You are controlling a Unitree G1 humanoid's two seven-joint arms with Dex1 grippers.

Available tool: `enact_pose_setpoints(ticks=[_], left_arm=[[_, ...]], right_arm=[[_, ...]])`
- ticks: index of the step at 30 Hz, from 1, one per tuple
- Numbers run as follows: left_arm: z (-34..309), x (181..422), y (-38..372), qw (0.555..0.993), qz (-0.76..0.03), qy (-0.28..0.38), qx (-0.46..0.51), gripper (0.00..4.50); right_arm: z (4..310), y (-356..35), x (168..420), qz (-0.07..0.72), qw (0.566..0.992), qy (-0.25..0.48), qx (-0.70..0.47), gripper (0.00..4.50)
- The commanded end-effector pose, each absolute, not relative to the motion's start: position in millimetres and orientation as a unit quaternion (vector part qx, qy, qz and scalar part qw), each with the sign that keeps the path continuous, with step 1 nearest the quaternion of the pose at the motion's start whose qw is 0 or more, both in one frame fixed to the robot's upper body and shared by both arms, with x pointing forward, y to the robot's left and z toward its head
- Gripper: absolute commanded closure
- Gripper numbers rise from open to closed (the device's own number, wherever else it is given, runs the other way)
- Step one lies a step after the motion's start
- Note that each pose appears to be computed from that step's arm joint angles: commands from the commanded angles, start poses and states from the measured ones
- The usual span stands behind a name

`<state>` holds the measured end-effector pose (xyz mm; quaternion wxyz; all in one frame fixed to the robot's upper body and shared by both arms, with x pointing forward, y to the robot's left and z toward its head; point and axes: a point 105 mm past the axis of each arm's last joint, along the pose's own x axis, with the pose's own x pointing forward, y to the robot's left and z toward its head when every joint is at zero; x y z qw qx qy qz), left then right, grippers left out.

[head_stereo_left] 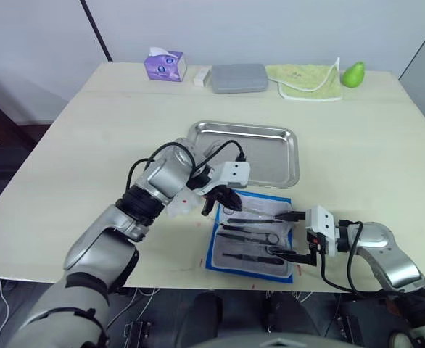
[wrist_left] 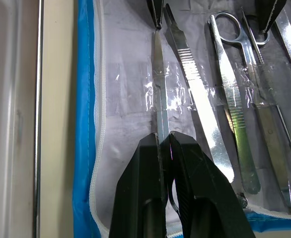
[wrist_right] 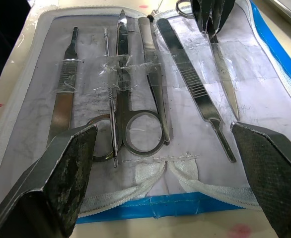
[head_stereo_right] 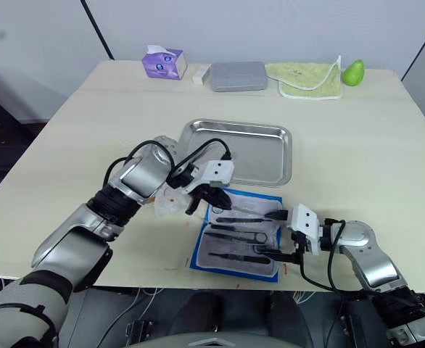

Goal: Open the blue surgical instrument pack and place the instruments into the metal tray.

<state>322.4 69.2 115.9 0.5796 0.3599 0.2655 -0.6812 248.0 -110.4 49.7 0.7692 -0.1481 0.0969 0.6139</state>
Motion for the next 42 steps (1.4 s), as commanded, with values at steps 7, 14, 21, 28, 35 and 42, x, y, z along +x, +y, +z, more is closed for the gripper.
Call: enact_pose_setpoints(ticks=[7, 14, 21, 28, 35, 42], left_arm=[[132.8, 325.9, 86.7, 0.581, -0.667, 0.266, 0.383, 4.4], [138.1, 322.7, 124.7, 0.597, -0.644, 0.285, 0.384, 4.4], [160.0, 320.7, 148.6, 0.625, -0.624, 0.271, 0.382, 4.4], [186.3, 322.3, 146.4, 0.7, -0.602, 0.232, 0.308, 4.4], [195.7, 322.5, 130.1, 0.76, -0.578, 0.213, 0.208, 4.4], [188.4, 319.0, 124.1, 0.77, -0.57, 0.21, 0.197, 4.4]], right_arm=[[-0.2, -125.1, 232.6, 0.603, 0.752, 0.218, -0.154, 0.0], [0.5, -125.7, 234.1, 0.604, 0.751, 0.216, -0.154, 0.0], [0.1, -126.0, 235.1, 0.609, 0.748, 0.217, -0.152, 0.0], [0.4, -127.2, 236.1, 0.613, 0.744, 0.218, -0.151, 0.0], [1.0, -128.6, 236.4, 0.614, 0.743, 0.218, -0.151, 0.0], [1.5, -130.6, 235.7, 0.615, 0.742, 0.221, -0.152, 0.0]])
